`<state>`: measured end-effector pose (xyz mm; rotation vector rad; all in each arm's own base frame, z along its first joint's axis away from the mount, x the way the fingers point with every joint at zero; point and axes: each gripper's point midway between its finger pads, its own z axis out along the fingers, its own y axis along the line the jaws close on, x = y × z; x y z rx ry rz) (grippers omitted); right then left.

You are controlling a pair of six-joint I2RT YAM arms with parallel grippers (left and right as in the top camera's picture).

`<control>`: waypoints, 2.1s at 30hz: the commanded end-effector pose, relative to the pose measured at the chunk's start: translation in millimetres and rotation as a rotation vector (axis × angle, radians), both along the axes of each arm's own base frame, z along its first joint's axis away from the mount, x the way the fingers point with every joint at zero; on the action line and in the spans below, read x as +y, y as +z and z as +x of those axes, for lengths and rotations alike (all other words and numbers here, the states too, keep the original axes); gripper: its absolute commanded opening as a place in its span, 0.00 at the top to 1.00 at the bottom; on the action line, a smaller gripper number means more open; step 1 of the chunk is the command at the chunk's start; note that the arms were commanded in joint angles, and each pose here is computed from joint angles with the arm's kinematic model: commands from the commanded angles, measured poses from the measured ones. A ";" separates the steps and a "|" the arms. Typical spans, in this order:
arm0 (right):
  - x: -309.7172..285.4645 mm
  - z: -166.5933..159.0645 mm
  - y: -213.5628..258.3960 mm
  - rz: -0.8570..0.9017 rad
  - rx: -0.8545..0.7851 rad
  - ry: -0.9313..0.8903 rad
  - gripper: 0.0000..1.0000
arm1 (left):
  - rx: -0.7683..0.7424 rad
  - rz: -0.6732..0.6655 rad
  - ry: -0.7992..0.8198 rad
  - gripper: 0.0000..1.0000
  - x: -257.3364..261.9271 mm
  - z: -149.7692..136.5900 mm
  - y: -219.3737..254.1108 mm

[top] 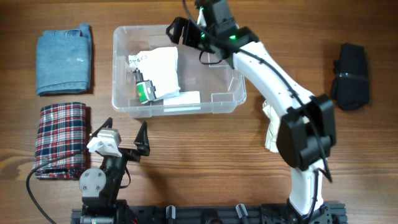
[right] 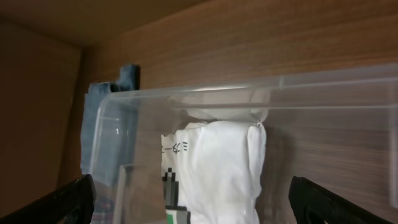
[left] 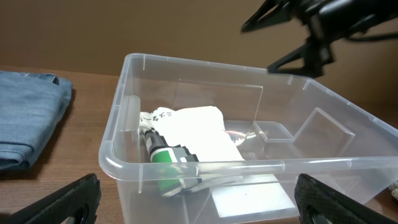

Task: Pack container
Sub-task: 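Open the right gripper to release the T-shirt, withdraw, then move the right gripper to the black garment and grasp it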

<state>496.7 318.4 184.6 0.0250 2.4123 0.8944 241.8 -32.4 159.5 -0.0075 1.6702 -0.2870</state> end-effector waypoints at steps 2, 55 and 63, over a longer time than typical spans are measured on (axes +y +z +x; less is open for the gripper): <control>-78.1 13.0 55.1 -0.124 -0.106 -0.170 0.00 | 0.001 -0.005 0.015 0.00 3.0 0.3 -0.9; -551.6 -75.0 -178.0 -0.224 0.205 -0.114 0.02 | 0.001 -0.005 0.015 0.00 3.0 0.3 -0.9; -542.3 -68.6 -176.6 -0.148 0.231 -0.168 0.66 | 0.001 -0.005 0.015 0.00 3.0 0.3 -0.9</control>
